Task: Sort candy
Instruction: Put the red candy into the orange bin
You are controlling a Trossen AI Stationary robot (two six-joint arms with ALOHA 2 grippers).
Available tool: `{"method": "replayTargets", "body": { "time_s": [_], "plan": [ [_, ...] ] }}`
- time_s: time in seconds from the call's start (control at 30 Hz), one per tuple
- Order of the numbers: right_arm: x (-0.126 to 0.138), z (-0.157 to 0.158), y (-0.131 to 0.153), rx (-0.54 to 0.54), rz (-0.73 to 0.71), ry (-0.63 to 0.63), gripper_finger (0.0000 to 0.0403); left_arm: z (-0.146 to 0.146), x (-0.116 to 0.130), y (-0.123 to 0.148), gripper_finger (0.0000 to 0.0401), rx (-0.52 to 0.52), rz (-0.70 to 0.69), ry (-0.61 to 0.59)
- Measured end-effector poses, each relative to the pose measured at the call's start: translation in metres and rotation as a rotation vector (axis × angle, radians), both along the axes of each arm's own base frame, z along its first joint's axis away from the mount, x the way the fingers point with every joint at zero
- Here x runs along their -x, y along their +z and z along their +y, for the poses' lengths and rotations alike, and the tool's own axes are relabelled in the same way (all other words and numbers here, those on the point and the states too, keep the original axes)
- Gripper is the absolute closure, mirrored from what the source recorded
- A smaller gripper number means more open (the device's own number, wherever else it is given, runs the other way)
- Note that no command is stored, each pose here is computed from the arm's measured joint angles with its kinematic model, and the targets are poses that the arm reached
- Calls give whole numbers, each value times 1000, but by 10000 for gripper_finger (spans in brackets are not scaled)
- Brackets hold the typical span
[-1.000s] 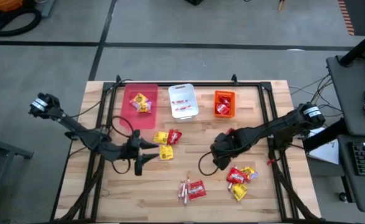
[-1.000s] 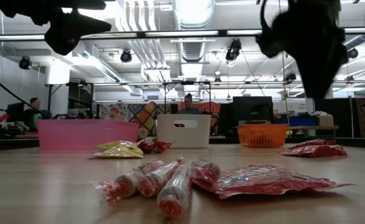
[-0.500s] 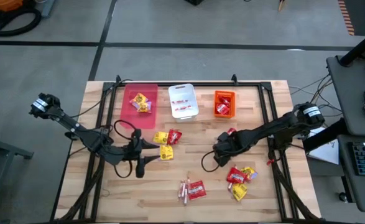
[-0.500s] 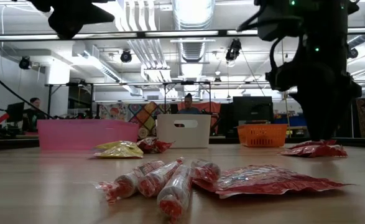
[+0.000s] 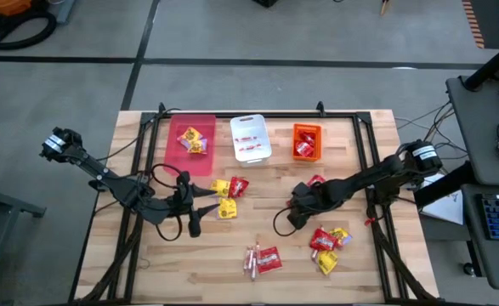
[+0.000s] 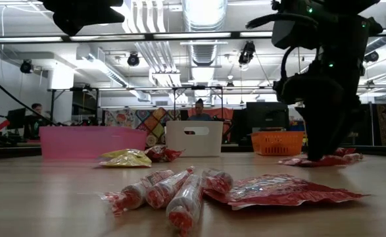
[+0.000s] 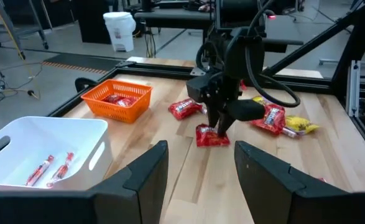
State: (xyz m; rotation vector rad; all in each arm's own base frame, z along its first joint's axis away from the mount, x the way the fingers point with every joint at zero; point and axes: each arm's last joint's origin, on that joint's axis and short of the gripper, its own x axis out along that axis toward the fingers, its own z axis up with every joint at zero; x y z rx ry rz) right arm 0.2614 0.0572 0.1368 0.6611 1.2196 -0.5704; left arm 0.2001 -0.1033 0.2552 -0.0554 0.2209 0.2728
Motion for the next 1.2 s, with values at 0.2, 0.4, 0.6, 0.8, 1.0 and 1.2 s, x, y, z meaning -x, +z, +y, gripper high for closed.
{"method": "replayTargets", "body": {
  "time_s": [0.2,0.4,0.6,0.8,1.0,1.2],
  "plan": [
    [-4,0,2,38,-39,69,381,0,0,0,233,14,-3,5],
    [-4,0,11,51,-74,122,392,1,0,-1,233,29,-3,9],
    [-9,0,31,83,-154,171,394,1,0,-2,233,43,-5,15],
    [-13,-4,59,136,-251,209,394,1,1,-5,233,73,-7,24],
    [-19,-25,92,235,-340,226,394,2,1,-6,233,72,-10,39],
    [-14,-82,110,403,-234,85,394,2,1,-6,233,86,-15,44]
  ]
}}
